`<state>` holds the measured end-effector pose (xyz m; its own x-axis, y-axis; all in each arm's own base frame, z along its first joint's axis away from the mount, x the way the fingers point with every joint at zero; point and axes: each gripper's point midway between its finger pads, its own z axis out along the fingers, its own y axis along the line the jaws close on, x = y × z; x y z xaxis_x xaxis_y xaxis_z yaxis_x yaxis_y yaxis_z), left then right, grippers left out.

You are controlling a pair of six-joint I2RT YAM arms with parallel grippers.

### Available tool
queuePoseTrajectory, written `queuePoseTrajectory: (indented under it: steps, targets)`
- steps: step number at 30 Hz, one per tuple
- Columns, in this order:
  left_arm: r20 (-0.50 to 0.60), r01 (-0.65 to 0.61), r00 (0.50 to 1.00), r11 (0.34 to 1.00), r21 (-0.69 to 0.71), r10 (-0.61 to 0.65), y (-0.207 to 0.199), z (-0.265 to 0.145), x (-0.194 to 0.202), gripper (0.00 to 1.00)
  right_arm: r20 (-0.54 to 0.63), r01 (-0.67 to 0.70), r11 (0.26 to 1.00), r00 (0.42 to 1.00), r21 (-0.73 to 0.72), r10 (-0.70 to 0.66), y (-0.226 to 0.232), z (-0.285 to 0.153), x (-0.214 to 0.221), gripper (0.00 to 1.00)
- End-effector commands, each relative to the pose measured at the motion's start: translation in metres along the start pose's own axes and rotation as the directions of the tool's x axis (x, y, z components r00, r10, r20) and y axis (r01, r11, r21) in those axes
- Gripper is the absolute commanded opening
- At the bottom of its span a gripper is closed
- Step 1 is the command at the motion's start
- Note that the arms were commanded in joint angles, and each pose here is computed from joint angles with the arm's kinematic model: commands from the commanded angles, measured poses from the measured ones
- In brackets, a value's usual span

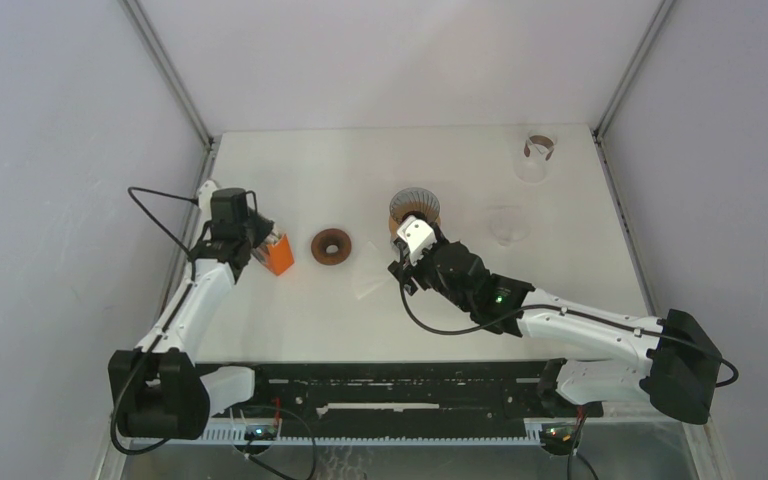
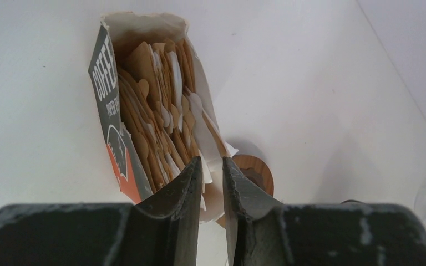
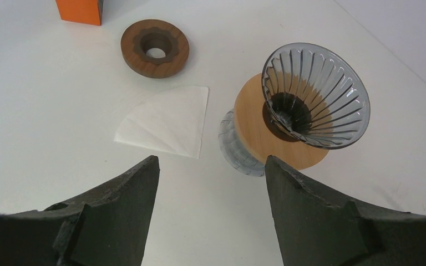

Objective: Place the coffee filter in the dripper
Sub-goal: Pick up the coffee filter from the coffee filter holder.

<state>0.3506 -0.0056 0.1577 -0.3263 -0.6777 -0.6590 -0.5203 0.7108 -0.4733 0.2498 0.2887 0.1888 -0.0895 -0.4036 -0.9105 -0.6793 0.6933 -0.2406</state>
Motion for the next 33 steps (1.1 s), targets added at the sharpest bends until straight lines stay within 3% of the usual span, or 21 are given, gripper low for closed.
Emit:
queuePoseTrajectory:
  steps: [1,22,33]
  targets:
    - [0.023,0.064,0.998,0.997,0.044,-0.065,-0.003,0.003,-0.005,0.25,0.033,0.007,1.000,0.999,-0.004,-0.007,0.002,0.001,-0.008,0.78]
    - [-0.001,0.077,0.997,0.996,0.042,-0.077,-0.002,0.011,0.001,0.27,0.034,0.011,1.000,0.999,-0.012,-0.011,0.004,0.003,-0.008,0.78]
    - [-0.007,0.069,0.998,0.997,0.018,-0.069,0.007,0.006,0.006,0.17,0.037,0.013,1.000,0.999,-0.019,-0.012,0.005,0.004,-0.009,0.78]
